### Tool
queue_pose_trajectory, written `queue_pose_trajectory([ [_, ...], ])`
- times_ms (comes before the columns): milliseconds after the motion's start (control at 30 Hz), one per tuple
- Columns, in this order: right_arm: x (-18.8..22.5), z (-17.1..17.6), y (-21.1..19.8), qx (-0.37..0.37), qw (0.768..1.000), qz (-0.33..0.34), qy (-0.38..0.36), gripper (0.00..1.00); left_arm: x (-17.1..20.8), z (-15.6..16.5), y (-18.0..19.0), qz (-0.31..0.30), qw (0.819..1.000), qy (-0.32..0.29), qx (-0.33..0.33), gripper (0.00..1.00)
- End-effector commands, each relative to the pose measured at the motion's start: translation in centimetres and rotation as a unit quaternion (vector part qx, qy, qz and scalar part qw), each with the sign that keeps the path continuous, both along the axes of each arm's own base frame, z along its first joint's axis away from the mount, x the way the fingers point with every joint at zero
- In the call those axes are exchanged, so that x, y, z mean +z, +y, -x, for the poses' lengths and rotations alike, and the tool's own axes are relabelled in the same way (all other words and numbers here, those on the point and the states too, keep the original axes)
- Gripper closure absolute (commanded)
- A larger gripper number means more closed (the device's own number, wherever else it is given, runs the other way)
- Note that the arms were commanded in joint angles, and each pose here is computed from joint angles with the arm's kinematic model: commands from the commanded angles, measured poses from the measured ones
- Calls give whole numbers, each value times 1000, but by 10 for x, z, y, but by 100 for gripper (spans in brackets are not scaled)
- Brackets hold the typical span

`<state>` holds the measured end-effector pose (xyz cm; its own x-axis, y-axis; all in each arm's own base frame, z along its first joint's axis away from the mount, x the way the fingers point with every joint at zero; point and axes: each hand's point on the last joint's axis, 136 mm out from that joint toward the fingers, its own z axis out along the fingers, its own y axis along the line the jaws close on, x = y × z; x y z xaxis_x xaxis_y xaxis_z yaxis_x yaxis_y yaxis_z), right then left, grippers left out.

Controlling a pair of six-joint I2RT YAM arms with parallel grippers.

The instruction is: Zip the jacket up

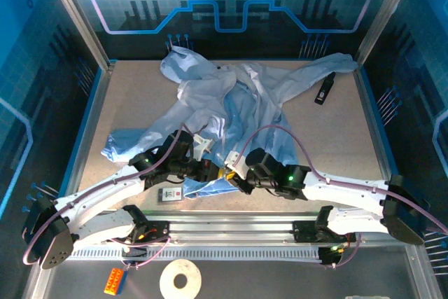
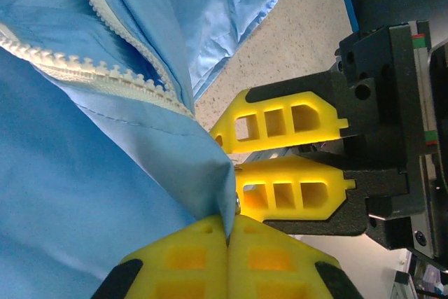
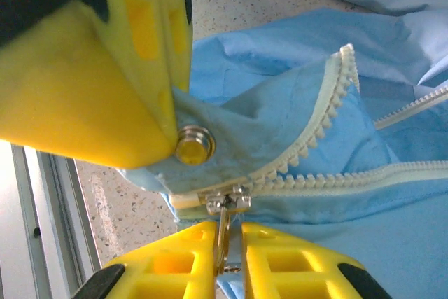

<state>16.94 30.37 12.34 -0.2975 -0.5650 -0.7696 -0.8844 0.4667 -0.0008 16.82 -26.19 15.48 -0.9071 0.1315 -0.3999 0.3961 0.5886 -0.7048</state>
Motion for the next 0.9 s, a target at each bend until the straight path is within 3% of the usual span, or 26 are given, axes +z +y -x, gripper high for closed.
queue_pose_trajectory([
  [0, 12, -5, 7, 5, 1000, -5, -14, 83, 3, 7, -2, 9, 1000, 8, -22, 100],
  [167, 12, -9, 9, 6, 1000, 1, -18, 83, 1, 10, -2, 1, 999, 10, -36, 100],
  [333, 11, -11, 9, 5, 1000, 5, -11, 100, -5, 21, 8, -24, 998, 18, -64, 100],
  [567, -8, 3, 20, 26, 999, -2, 48, 100, -20, 27, 21, -40, 996, 51, -62, 100],
  [867, -62, 25, 41, 52, 986, 8, 157, 100, -54, 46, 36, -82, 988, 126, -39, 100],
])
